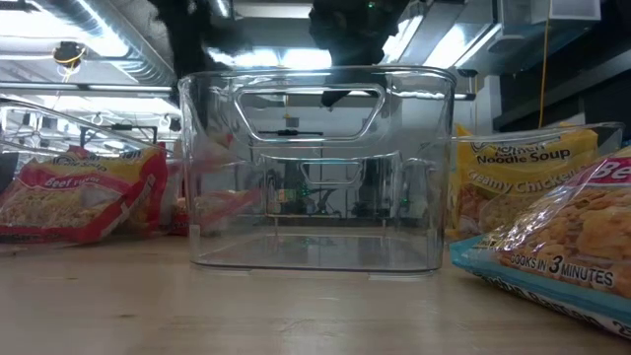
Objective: Sort Maruchan noodles
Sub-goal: Put the red noodle pack into the left transparent bin
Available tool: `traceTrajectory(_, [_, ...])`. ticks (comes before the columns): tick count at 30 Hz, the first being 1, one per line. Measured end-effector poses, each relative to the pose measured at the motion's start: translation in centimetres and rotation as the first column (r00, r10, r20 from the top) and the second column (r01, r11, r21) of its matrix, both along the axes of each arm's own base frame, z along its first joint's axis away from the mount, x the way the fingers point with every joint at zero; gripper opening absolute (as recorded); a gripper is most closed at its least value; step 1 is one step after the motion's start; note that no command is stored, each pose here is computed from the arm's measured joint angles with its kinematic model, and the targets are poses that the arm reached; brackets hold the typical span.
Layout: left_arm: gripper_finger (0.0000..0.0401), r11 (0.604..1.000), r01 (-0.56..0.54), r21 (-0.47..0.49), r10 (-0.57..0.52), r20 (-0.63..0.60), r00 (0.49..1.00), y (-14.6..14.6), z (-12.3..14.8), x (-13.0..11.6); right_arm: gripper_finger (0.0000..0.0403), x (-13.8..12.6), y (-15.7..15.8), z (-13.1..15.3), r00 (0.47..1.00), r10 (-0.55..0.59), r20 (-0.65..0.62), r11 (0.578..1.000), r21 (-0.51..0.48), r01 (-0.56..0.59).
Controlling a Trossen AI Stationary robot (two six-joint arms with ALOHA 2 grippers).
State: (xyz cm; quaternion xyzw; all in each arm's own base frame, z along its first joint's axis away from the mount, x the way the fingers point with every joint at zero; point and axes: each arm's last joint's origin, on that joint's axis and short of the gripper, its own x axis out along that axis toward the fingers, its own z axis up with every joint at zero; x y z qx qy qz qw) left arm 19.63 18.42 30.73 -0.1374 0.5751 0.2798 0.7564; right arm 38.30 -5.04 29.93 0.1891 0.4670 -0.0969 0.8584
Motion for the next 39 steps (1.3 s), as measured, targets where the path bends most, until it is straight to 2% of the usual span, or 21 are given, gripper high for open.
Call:
traceTrajectory(5, [0.0000,0.999,-0.025,0.045,0.022,0.063,0.998,-5.3,3.7,-2.3,0.0014,0.0,0.2,0.0,0.999,-0.053,-0.002,0.998,0.038,0.053])
traceTrajectory(12, [0.0000,0.996,-0.073,-0.059,0.078,0.100,0.992,-11.9,5.9,-5.7,0.0014,0.4,1.9,-0.3,0.997,-0.073,-0.010,0.993,0.092,0.073])
traceTrajectory(16, [0.0000,0.988,-0.059,-0.139,0.073,0.096,0.993,-14.5,6.1,-6.5,0.0014,0.6,3.8,-0.2,1.000,-0.028,0.006,0.995,0.093,0.027])
traceTrajectory(24, [0.0000,0.970,-0.003,-0.242,0.031,0.110,0.993,-18.1,5.9,-6.0,0.0014,0.4,7.3,-0.3,0.999,0.040,-0.019,0.998,0.051,-0.039])
traceTrajectory(29, [0.0000,0.959,-0.001,-0.282,0.020,0.063,0.998,-20.3,3.5,-5.3,0.0014,-0.3,9.3,-0.6,0.995,0.072,-0.076,0.997,0.006,-0.071])
traceTrajectory(32, [0.0000,0.957,0.021,-0.288,0.017,0.131,0.991,-21.7,1.8,-4.0,0.0014,-0.5,10.4,-0.7,0.992,0.084,-0.090,0.996,-0.023,-0.087])
traceTrajectory(36, [0.0000,0.976,0.046,-0.213,0.020,0.300,0.954,-22.7,1.3,-2.6,0.0014,-0.7,11.4,-0.7,0.993,0.082,-0.088,0.996,-0.019,-0.084])
traceTrajectory(39, [0.0000,0.982,0.035,-0.188,0.028,0.322,0.946,-22.8,1.2,-2.2,0.0014,-0.7,11.7,-0.7,0.994,0.070,-0.088,0.998,-0.006,-0.070])
